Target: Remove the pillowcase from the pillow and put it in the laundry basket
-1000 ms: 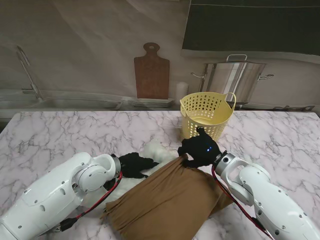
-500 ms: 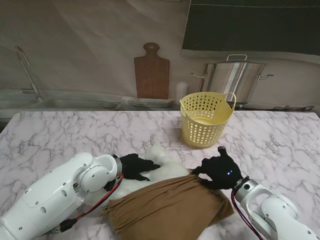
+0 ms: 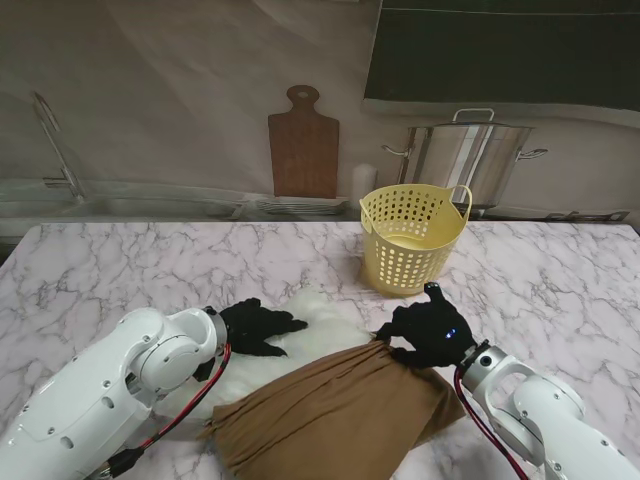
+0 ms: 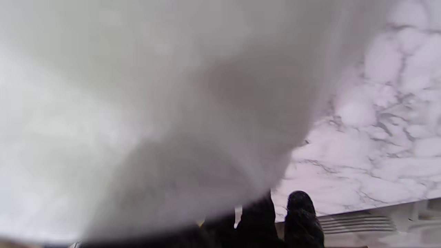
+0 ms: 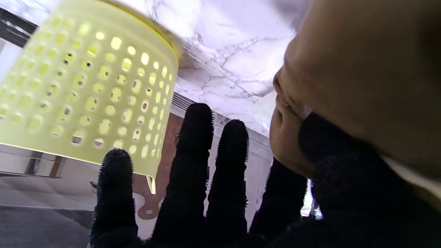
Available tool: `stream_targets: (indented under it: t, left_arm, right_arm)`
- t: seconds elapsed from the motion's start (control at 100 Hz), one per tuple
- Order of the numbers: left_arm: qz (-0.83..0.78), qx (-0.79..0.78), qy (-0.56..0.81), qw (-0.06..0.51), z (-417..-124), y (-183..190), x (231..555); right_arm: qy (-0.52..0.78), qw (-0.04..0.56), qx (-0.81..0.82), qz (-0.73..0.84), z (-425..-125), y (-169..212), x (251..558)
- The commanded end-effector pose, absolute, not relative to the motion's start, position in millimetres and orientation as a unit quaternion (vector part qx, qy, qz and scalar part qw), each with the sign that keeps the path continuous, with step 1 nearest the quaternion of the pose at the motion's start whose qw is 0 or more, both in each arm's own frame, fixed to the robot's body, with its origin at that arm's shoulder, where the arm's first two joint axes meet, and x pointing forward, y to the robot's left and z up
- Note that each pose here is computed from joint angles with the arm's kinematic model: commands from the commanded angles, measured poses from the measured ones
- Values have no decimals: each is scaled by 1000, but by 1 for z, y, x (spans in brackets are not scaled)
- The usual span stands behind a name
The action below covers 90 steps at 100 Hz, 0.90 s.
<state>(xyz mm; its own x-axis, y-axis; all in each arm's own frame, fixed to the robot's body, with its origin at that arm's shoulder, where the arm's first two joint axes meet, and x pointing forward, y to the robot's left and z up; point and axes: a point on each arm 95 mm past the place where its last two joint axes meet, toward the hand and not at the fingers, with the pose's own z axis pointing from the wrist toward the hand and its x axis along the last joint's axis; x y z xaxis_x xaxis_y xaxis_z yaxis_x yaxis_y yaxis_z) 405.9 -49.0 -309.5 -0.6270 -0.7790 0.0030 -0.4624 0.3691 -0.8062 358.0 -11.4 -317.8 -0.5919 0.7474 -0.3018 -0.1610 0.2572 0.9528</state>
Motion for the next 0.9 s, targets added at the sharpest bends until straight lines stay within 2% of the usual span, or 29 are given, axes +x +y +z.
stream_targets:
  t: [0.0,0.32,0.57,0.71,0.89]
  left_arm:
    - [-388,-391,809,205,-311,-33,406]
    - [-430,-381,771,273,-262,-19,418]
    - [-492,-394,724,279,-244,-24,429]
    - [-533,-420,689,256,-252,-36,434]
    - [-545,-442,687,188,-288,-57,430]
  right_arm:
    - [681,408,206,571,-309,-13,371]
    - [682,376,166,605,-288,33,425]
    - [665,367,165,630,-282,57,448]
    - [657,367,168,637,-286,56,443]
    - [653,373,180,634,-293,41,429]
